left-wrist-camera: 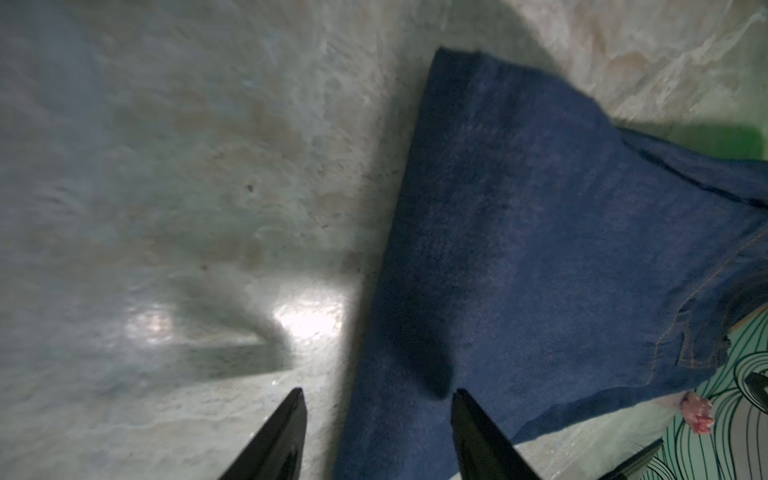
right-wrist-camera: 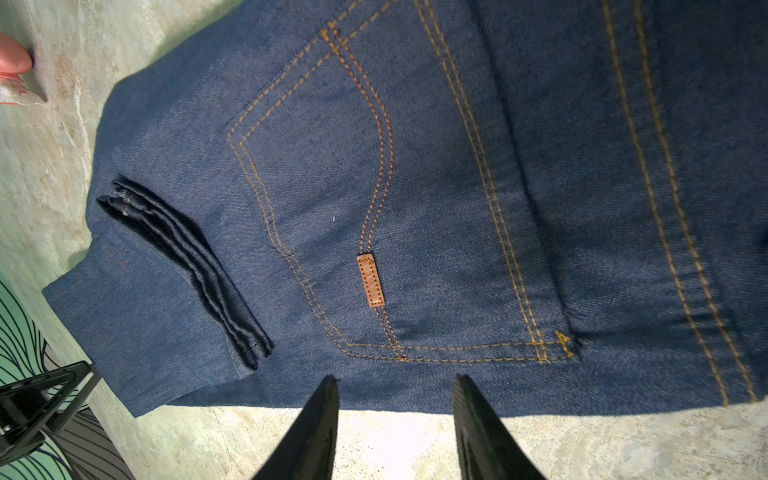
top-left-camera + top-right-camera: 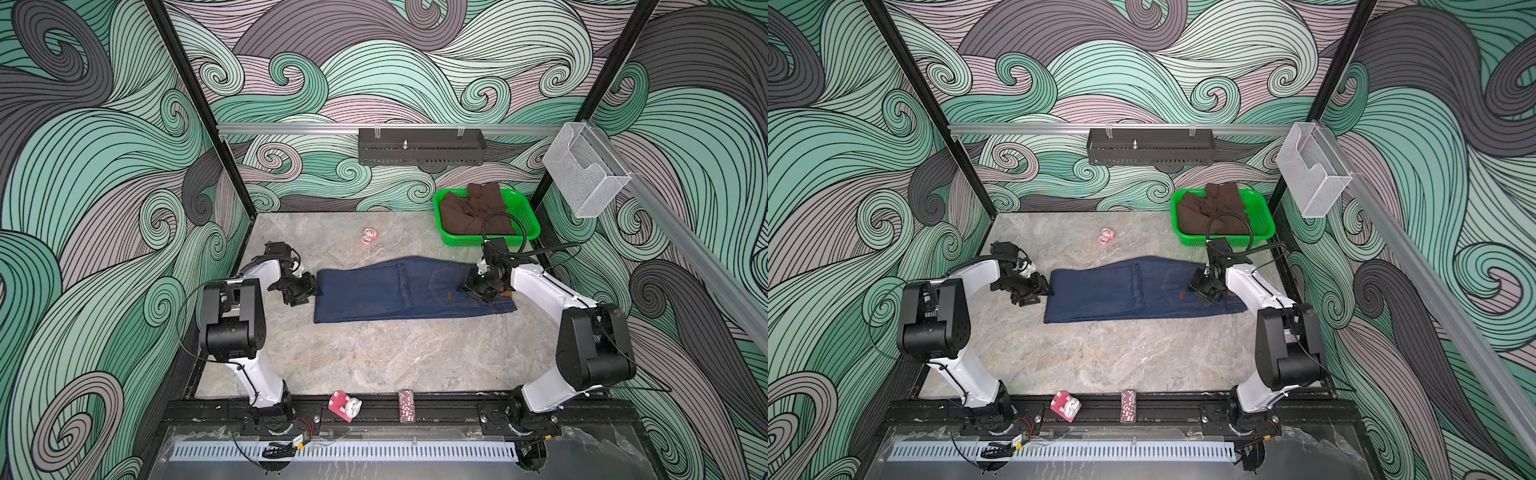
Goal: Fold and stack the trousers
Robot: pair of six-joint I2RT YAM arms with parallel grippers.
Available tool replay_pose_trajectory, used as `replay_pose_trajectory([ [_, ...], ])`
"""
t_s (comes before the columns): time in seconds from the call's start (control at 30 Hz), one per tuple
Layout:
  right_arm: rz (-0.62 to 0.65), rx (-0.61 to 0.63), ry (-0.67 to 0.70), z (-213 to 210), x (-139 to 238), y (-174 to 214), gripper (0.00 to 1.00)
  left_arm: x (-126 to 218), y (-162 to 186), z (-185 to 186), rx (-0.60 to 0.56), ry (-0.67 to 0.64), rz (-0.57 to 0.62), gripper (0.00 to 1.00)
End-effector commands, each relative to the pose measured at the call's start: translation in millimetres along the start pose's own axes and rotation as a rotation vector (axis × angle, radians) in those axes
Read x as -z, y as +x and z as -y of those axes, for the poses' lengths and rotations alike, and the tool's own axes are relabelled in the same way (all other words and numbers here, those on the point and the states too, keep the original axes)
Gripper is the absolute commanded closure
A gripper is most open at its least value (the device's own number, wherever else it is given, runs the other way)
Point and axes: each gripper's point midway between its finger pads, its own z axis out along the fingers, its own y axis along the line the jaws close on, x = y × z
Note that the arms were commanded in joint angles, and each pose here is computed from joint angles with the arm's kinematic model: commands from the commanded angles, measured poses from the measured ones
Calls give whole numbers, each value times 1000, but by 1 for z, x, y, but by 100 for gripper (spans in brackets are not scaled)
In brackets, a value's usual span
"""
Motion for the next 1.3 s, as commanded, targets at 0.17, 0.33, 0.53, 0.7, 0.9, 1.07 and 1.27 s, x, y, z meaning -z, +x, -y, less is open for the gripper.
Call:
replay_pose_trajectory([
  [0.17, -20, -12, 32, 10, -2, 8, 53, -15, 1, 3, -48, 56, -77, 50],
  [0.33, -19, -9, 30, 9, -2, 7, 54, -24, 4, -1, -41, 56, -109, 52],
  [0.53, -20, -11, 37, 10, -4, 6, 54, -28, 7, 3, -51, 84, -129, 55],
  [0.7, -27, -9, 43, 12, -8, 7, 54, -29, 9, 5, -51, 96, -137, 60],
  [0.9, -35, -11, 53, 15, -15, 7, 54, -29, 9, 8, -47, 113, -137, 71],
  [1.07, -38, -18, 51, 15, -16, 6, 54, -28, 10, 13, -52, 127, -141, 80],
  [1.27, -35, -13, 38, 11, -15, 3, 53, -22, 10, 24, -60, 168, -136, 95],
])
